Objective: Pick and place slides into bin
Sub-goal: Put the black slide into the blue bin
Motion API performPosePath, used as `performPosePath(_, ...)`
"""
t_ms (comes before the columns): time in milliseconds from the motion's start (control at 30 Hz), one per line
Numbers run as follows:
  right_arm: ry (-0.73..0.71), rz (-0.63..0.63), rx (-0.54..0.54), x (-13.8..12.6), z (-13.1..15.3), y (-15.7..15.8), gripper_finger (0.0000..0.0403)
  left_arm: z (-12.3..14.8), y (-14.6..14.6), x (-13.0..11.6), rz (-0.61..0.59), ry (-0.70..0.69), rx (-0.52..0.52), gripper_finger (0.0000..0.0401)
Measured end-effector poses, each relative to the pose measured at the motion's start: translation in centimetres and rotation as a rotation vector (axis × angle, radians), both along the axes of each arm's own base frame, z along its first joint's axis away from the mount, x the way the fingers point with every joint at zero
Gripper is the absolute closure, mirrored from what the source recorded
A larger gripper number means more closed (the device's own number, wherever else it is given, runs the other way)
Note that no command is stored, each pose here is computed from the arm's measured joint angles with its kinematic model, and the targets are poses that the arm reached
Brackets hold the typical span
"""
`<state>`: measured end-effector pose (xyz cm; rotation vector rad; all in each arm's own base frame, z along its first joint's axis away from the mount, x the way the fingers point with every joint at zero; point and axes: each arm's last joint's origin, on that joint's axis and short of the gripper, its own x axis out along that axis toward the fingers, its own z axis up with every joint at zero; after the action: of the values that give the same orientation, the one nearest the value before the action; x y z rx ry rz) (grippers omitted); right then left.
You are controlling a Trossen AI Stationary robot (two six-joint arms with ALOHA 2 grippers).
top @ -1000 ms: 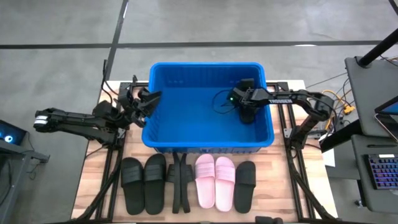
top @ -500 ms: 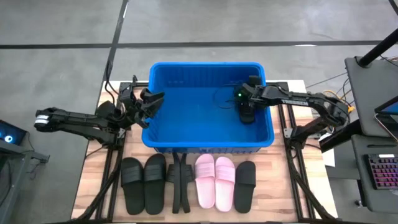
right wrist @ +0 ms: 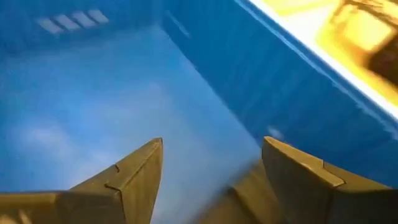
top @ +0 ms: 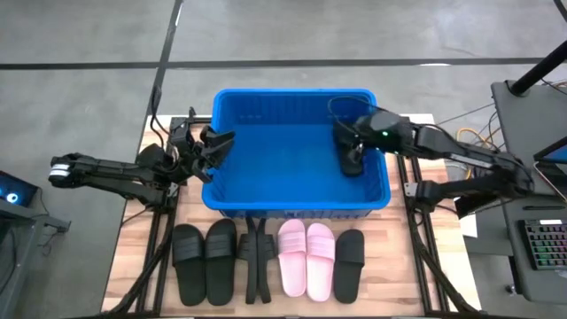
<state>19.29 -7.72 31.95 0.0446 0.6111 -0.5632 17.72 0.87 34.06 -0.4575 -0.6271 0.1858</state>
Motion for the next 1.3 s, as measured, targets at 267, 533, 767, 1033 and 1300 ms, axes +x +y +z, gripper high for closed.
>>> performPosePath(267, -0.182, 0.169, 0.16, -0.6, 1.6, 4.5, 0.0146, 0.0, 0.0, 0.0, 0.0, 0.0, 0.0, 0.0225)
performPosePath(533, -0.29, 0.284, 0.377, 0.1, 2.1, 9.2, 0.0147, 0.2, -0.3, -0.2, -0.095, -0.013, 0.062, 0.0225)
performPosePath(767, -0.353, 0.309, 0.523, 0.0, 2.3, 12.6, 0.015, 0.3, -0.7, -0.7, -0.205, 0.106, 0.117, 0.0225)
performPosePath(1033, -0.339, 0.298, 0.553, -0.8, 2.6, 15.9, 0.0152, 1.6, -1.3, -1.6, -0.249, 0.256, 0.111, 0.0225)
performPosePath(1300, -0.144, 0.285, 0.467, 0.1, 4.2, 18.8, 0.0152, 1.2, -1.3, -1.9, -0.252, 0.26, 0.109, 0.0225)
